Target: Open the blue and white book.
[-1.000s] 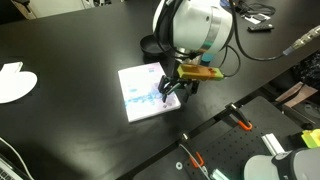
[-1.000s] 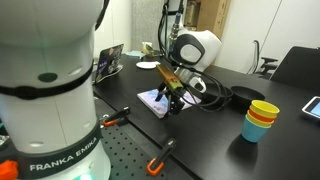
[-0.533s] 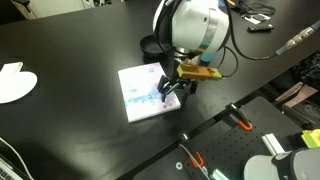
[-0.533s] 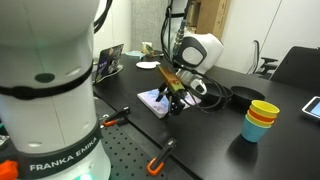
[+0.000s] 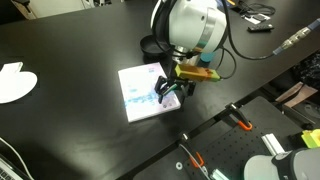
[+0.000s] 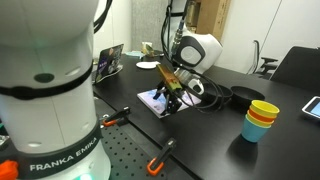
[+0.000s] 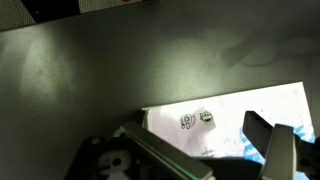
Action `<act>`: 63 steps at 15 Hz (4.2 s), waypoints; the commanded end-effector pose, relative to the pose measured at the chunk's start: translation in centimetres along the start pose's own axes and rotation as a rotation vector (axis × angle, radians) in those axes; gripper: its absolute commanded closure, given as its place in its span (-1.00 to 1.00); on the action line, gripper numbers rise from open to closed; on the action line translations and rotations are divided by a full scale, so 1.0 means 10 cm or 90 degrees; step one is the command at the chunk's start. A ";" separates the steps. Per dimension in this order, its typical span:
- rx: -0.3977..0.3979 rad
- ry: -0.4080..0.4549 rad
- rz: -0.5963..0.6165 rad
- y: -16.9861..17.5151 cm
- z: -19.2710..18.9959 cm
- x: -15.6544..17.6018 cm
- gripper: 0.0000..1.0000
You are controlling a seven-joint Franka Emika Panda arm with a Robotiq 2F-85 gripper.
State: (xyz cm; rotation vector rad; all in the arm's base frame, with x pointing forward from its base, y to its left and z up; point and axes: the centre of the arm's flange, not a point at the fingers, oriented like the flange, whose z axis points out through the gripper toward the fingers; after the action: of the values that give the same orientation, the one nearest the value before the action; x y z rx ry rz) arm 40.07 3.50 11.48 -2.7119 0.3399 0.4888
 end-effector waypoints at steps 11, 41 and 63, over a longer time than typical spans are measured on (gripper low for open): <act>0.040 -0.018 -0.019 -0.21 -0.02 -0.08 -1.00; 0.188 -0.066 0.060 -0.09 0.05 -0.17 -1.00; 0.080 0.058 -0.095 -0.38 0.23 0.01 -0.31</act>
State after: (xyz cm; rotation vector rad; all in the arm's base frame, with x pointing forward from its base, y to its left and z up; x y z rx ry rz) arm 40.39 7.07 11.17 -2.5886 0.2209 0.3447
